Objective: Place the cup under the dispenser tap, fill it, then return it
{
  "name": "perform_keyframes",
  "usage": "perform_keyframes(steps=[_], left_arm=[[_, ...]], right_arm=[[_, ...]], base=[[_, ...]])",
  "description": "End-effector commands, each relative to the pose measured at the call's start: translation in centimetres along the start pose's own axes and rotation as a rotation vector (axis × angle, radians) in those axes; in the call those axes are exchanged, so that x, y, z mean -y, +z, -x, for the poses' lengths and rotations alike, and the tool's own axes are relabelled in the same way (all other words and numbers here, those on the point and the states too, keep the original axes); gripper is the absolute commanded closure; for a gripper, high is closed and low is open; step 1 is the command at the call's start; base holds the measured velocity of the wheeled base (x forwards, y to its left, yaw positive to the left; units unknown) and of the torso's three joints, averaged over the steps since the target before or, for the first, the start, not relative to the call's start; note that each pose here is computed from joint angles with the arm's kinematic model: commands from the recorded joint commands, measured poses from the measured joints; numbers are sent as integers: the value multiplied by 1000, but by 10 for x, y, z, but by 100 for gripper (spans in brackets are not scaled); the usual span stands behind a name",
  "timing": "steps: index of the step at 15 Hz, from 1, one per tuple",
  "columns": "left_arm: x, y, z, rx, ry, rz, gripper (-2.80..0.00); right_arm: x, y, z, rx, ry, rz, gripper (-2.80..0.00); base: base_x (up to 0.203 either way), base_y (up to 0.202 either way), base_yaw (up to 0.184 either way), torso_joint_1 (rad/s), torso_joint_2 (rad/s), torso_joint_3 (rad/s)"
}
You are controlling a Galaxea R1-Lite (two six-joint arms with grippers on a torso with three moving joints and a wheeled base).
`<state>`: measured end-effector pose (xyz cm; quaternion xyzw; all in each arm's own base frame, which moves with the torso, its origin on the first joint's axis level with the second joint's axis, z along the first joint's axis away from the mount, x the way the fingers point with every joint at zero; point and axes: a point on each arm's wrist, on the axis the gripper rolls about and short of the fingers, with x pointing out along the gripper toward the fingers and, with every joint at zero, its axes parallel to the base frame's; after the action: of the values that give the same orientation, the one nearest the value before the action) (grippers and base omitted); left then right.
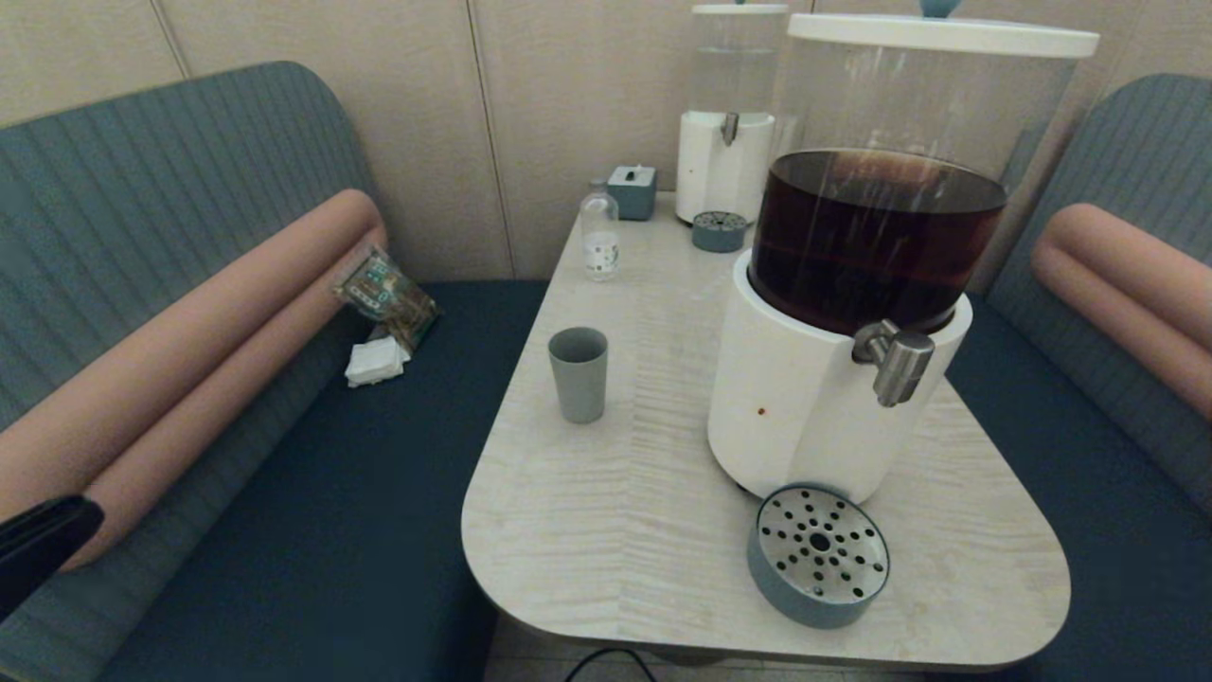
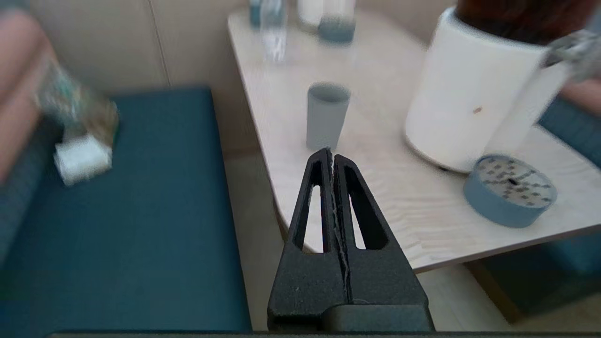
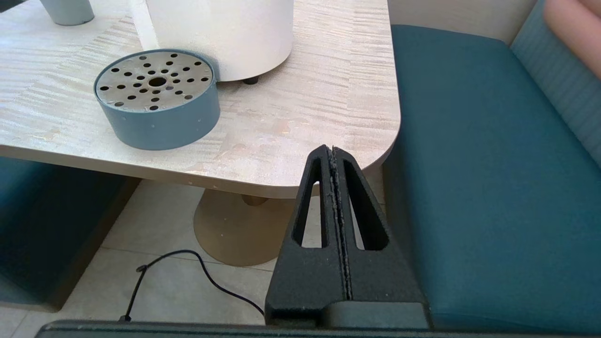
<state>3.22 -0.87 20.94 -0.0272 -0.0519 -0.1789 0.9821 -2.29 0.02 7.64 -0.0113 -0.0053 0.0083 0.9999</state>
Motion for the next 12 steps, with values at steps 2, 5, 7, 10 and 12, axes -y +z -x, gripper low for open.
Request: perform_keyframes(steps=[2,5,7,10,12], left_arm=[[10,-6,34,130,-21,-45,0],[15,-22,51,176,-32,-63,0],[17,-39,58,189,-33,-70,0],[18,-63,67,218,6,-83,0],[16,-89,70,208,39,-70,0]], right_arm=[[0,0,0,-1,0,0,0],[0,0,0,-1,2,0,0],[0,0,0,-1,1,0,0],[0,0,0,-1,2,0,0],[0,0,0,-1,2,0,0]], base=[[0,0,0,0,0,0],[0,0,0,0,0,0],[0,0,0,0,0,0],[0,0,0,0,0,0],[0,0,0,0,0,0]])
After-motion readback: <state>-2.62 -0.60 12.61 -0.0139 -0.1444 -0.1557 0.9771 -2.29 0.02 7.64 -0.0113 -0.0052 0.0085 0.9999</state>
